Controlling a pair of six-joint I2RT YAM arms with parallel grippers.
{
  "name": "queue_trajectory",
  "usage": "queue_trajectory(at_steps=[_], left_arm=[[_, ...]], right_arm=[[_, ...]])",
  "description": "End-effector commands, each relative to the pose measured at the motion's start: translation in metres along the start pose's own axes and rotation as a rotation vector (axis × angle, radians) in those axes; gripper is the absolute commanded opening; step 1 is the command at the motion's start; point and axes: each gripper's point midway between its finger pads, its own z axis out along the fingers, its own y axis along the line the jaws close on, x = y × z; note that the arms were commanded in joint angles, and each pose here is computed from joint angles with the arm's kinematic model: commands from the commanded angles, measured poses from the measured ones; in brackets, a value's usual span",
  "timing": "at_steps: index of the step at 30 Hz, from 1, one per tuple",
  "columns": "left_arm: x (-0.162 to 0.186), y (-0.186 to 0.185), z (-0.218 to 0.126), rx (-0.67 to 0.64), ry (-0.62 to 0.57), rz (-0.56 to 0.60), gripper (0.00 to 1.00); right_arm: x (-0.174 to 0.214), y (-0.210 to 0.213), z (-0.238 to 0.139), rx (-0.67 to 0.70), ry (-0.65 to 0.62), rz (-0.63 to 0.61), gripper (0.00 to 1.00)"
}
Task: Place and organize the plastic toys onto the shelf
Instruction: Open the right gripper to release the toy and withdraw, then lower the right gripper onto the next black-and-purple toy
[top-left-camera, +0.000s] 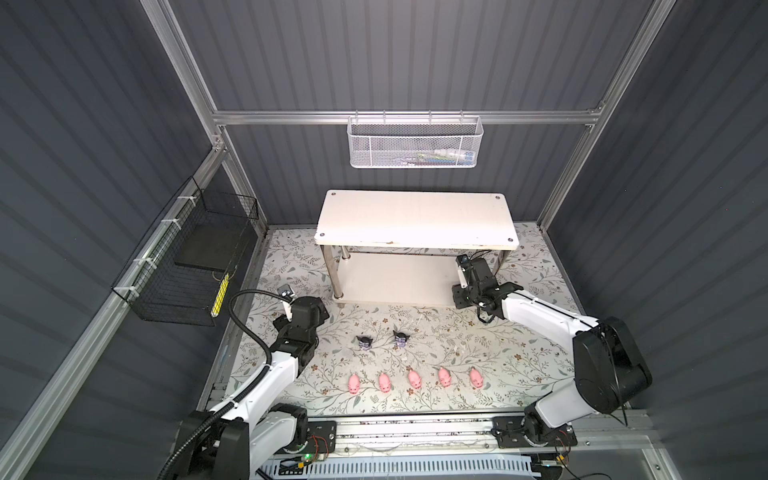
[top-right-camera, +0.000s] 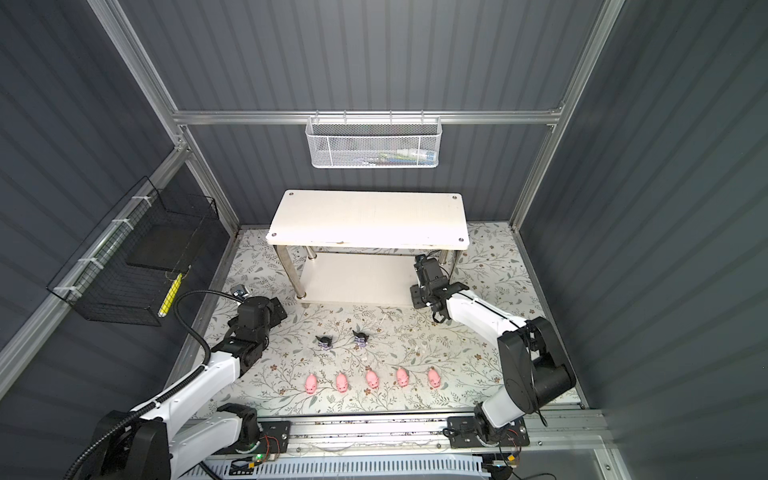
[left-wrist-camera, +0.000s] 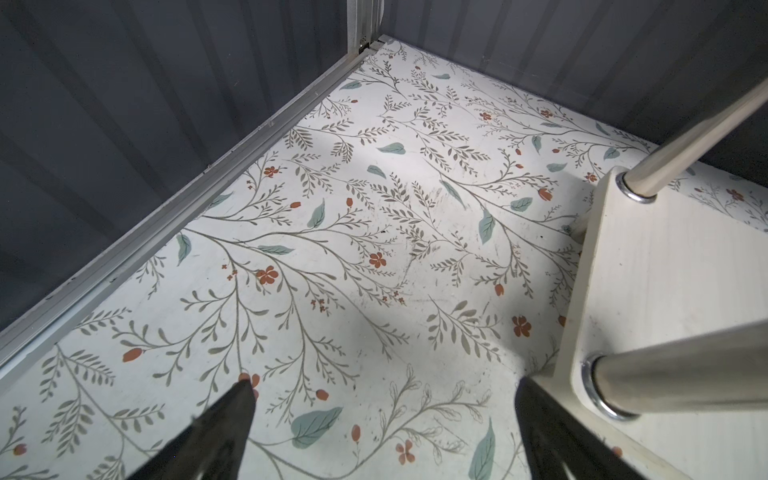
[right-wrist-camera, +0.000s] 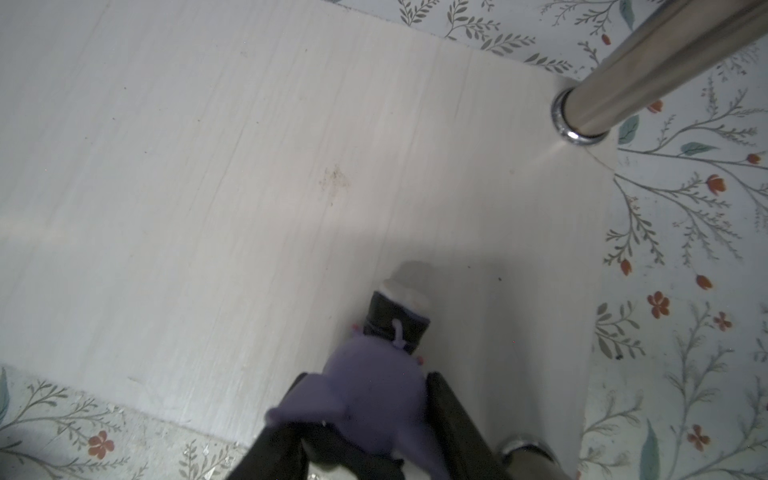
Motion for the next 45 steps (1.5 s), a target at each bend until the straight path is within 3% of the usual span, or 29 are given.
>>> queue_trajectory(at_steps=[1,13,27,37,45], left_arm=[[-0.002,0.000,-0.001,0.008,-0.008,-0.020,0.97],[-0.002,-0.001,0.000,0.009,-0.005,-0.021,0.97],[-0.001,-0.002,0.000,0.011,-0.005,-0.023,0.97],[-0.002,-0.001,-0.001,0.011,-0.011,-0.029,0.97],[-0.001,-0.003,0.000,0.024,-0.012,-0.034,0.98]], right_arm=[[-0.010,-0.002,-0.002,0.004,-0.020,0.001,0.47],[-0.025,-0.005,-0.020,-0.005,-0.082,0.017,0.66],[-0.026,0.017,-0.070,-0.106,-0.188,-0.007,0.71],[0.004,0.092,-0.107,-0.279,-0.261,-0.123,0.73],[0.047,0.164,-0.107,-0.529,-0.160,-0.154,0.77]])
